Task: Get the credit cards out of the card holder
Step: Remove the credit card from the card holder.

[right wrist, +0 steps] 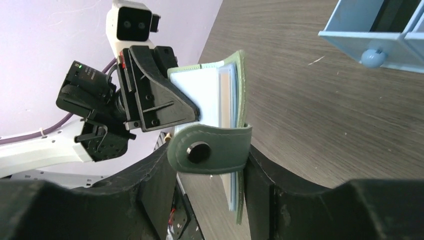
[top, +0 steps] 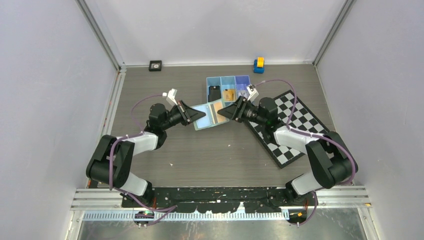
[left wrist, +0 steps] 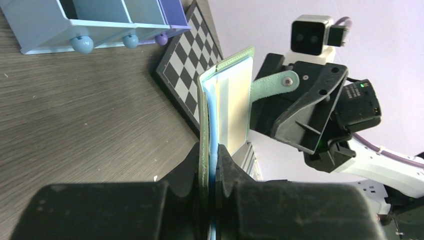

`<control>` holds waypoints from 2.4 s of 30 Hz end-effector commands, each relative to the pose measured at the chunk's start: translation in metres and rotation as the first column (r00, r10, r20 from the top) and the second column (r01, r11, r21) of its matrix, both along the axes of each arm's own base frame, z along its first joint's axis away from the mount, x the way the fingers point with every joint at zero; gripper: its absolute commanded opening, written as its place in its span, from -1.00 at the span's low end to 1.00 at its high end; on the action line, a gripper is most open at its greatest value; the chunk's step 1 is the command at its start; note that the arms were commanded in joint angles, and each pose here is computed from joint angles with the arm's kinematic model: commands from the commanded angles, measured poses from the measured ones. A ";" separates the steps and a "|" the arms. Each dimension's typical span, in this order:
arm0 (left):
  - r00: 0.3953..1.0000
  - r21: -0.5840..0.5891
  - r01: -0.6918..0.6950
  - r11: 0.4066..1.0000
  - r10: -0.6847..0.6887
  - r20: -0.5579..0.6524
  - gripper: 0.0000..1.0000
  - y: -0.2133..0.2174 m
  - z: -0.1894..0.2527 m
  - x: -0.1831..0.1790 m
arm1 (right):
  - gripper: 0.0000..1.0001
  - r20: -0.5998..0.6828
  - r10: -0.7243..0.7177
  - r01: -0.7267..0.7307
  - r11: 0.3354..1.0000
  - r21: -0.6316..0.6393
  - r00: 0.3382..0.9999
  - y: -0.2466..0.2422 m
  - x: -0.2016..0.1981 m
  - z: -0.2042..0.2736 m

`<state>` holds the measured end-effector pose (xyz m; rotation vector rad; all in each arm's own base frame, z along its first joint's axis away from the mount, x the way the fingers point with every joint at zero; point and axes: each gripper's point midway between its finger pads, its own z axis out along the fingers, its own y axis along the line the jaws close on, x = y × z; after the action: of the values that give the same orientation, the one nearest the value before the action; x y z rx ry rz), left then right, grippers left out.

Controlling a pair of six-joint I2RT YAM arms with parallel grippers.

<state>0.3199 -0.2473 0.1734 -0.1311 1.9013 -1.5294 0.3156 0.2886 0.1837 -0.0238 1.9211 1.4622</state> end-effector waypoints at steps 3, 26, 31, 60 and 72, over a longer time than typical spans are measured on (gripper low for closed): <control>0.995 0.047 -0.034 0.998 0.030 0.095 -1.00 0.005 0.022 0.004 | -0.18 0.096 -0.064 0.069 0.997 -0.041 0.993 -0.010 0.007 0.015; 0.994 0.083 -0.049 0.995 0.041 0.101 -1.00 0.008 0.022 0.005 | -0.79 0.122 -0.022 0.025 1.000 -0.019 0.992 -0.004 0.000 0.022; 0.994 0.080 -0.047 0.996 0.038 0.105 -1.00 0.008 0.023 0.004 | -0.86 0.129 -0.010 0.014 0.999 -0.033 0.992 -0.001 -0.002 0.022; 0.996 0.061 -0.019 0.998 0.013 0.088 -1.00 0.003 0.021 0.003 | 0.03 0.118 0.037 -0.008 0.971 -0.239 0.992 0.023 -0.010 -0.005; 0.996 0.059 -0.015 0.998 0.010 0.084 -1.00 0.003 0.020 0.004 | -0.72 0.177 0.127 -0.109 0.988 -0.109 0.976 0.035 -0.028 0.021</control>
<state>0.3191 -0.2363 0.1619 -0.1380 1.9734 -1.3945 0.2948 0.3135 0.1769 -0.2489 1.9898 1.2928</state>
